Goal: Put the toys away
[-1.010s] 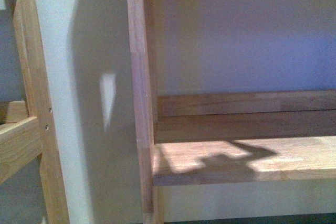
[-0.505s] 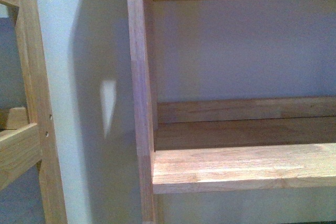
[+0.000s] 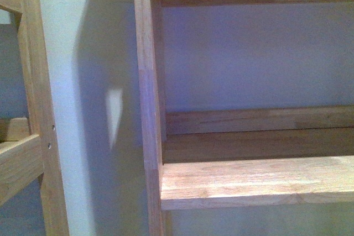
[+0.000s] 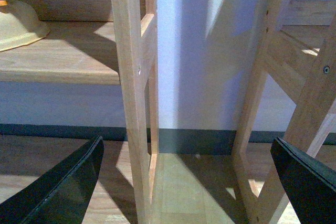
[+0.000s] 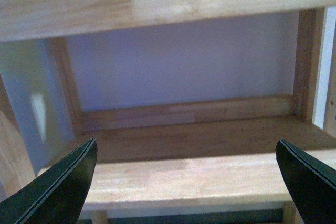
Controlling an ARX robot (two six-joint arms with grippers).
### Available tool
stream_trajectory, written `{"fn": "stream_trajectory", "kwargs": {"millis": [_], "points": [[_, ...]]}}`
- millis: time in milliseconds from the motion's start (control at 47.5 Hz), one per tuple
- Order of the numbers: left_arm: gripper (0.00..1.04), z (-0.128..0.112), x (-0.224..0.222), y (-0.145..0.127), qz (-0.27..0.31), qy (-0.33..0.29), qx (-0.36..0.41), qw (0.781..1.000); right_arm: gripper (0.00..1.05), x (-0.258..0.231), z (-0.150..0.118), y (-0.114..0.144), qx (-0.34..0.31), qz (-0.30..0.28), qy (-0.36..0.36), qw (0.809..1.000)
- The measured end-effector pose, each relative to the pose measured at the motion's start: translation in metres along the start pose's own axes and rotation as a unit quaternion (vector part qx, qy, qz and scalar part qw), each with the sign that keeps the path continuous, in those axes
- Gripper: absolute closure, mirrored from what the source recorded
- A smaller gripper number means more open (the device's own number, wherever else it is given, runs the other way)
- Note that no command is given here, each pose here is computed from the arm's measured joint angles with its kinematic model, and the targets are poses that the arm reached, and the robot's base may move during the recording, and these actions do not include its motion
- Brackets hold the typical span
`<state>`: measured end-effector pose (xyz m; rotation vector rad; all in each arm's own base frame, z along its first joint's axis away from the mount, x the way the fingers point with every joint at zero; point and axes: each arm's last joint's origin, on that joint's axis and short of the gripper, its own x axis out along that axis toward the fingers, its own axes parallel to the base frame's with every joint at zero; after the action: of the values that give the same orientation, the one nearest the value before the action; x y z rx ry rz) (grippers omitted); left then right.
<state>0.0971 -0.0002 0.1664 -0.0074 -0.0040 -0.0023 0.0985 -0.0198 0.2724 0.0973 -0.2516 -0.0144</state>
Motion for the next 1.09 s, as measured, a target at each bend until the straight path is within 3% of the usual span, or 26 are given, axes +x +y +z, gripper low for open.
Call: {"fn": "stream_trajectory", "kwargs": {"millis": [126, 253, 379, 631, 1094], "points": [[0.06, 0.0, 0.0, 0.0, 0.0, 0.0, 0.0, 1.0, 0.01, -0.007, -0.028, -0.003, 0.003, -0.003, 0.025, 1.0], [0.06, 0.0, 0.0, 0.0, 0.0, 0.0, 0.0, 1.0, 0.2, -0.011, -0.048, -0.003, -0.016, -0.004, 0.125, 0.992], [0.06, 0.0, 0.0, 0.0, 0.0, 0.0, 0.0, 1.0, 0.37, -0.015, -0.056, 0.001, -0.029, 0.0, 0.128, 0.991], [0.06, 0.0, 0.0, 0.0, 0.0, 0.0, 0.0, 1.0, 0.88, -0.021, -0.078, 0.011, -0.045, 0.006, 0.13, 0.99], [0.06, 0.0, 0.0, 0.0, 0.0, 0.0, 0.0, 1.0, 0.86, -0.025, -0.093, 0.01, -0.045, 0.007, 0.128, 0.991]]}}
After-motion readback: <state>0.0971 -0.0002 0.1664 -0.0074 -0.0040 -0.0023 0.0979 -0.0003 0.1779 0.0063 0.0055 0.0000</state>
